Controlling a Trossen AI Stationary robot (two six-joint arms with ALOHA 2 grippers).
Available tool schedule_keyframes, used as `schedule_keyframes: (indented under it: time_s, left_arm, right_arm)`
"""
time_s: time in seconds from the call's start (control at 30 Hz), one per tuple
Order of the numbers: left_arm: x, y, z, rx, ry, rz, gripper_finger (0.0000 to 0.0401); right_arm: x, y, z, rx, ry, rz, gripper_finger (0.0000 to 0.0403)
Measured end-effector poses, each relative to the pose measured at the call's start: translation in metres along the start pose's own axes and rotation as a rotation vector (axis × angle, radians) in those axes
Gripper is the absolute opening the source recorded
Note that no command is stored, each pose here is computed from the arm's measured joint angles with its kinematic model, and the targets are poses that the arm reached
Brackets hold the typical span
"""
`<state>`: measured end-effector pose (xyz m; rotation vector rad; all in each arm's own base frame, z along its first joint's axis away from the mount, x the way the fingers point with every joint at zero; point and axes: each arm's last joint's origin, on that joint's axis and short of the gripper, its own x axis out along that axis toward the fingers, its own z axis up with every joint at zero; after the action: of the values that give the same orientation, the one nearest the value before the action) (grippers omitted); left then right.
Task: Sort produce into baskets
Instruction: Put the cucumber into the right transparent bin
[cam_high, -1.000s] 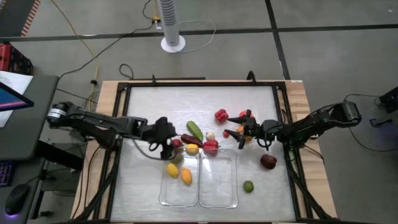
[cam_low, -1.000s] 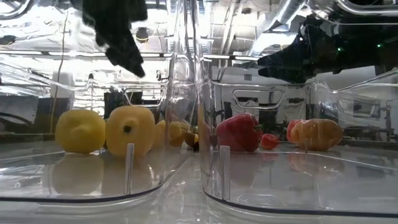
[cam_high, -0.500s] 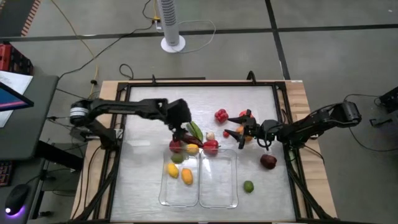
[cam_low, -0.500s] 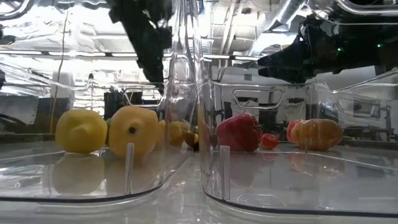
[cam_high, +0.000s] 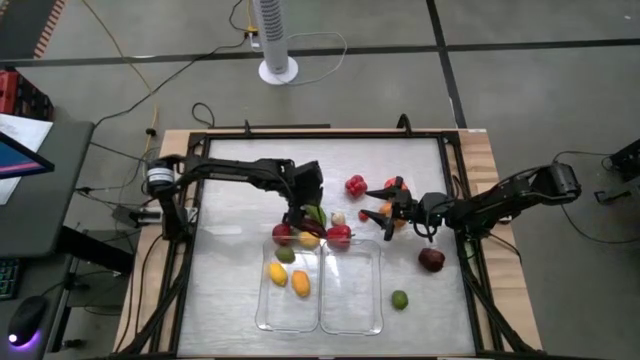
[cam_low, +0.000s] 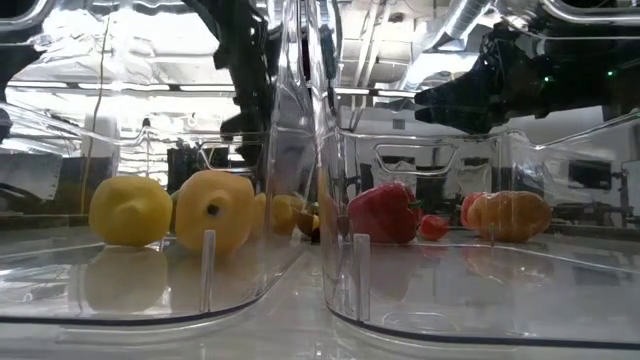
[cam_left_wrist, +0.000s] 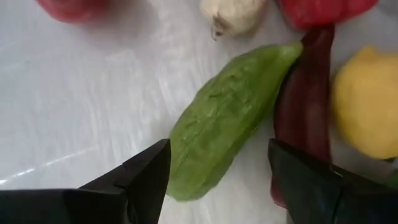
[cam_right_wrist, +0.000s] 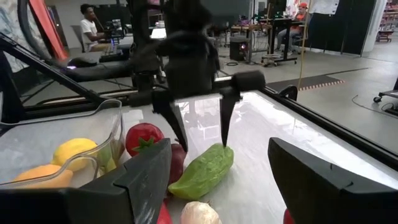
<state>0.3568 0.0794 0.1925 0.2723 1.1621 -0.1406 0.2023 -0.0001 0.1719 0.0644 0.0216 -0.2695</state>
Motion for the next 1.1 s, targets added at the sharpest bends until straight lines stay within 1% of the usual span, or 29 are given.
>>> schedule_keyframes:
  time_s: [0.1,0.17,0.27,0.33,0.5,0.67,0.73,0.8,0.9,0.97,1.1]
  left_arm:
    - [0.016,0.001,-0.003,0.026,0.045,0.002,0.0255]
    - [0.023,0.003,-0.003,0.037,0.065,0.026,0.0255]
    - [0.033,0.001,-0.009,0.042,0.126,0.023,0.0245]
    - [0.032,0.0,-0.008,0.045,0.122,0.033,0.0226]
    - [0.022,0.002,-0.004,0.017,0.1,0.066,0.0157]
    - [0.018,0.002,-0.002,-0.013,0.1,0.067,0.0154]
    - [0.011,0.003,0.001,-0.015,0.134,0.068,0.0154]
    - [-0.004,0.006,0.007,-0.032,0.139,0.078,0.0154]
    - [-0.031,0.007,0.021,-0.083,0.065,0.066,0.0155]
    - [-0.048,-0.001,0.031,-0.084,0.003,0.053,0.0159]
    - [-0.072,-0.027,0.045,-0.019,-0.09,0.029,0.0162]
  right_arm:
    - [0.0,0.0,0.0,0.0,0.0,0.0,0.0297]
    - [0.0,0.0,0.0,0.0,0.001,0.001,0.0297]
    - [0.0,0.0,0.0,0.0,0.0,0.001,0.0297]
    - [0.0,0.0,0.0,0.0,0.0,0.002,0.0297]
    - [0.0,0.0,0.0,0.001,-0.003,0.003,0.0297]
    - [0.0,0.0,0.001,0.008,-0.005,0.003,0.0297]
    - [0.0,0.0,0.0,0.008,-0.004,0.003,0.0297]
    - [0.0,0.0,0.0,0.008,-0.004,0.003,0.0297]
    - [0.0,0.0,0.0,0.002,-0.004,0.002,0.0297]
    - [0.0,0.0,0.001,0.001,-0.006,-0.006,0.0297]
    - [0.0,-0.003,0.001,0.001,-0.007,-0.051,0.0297]
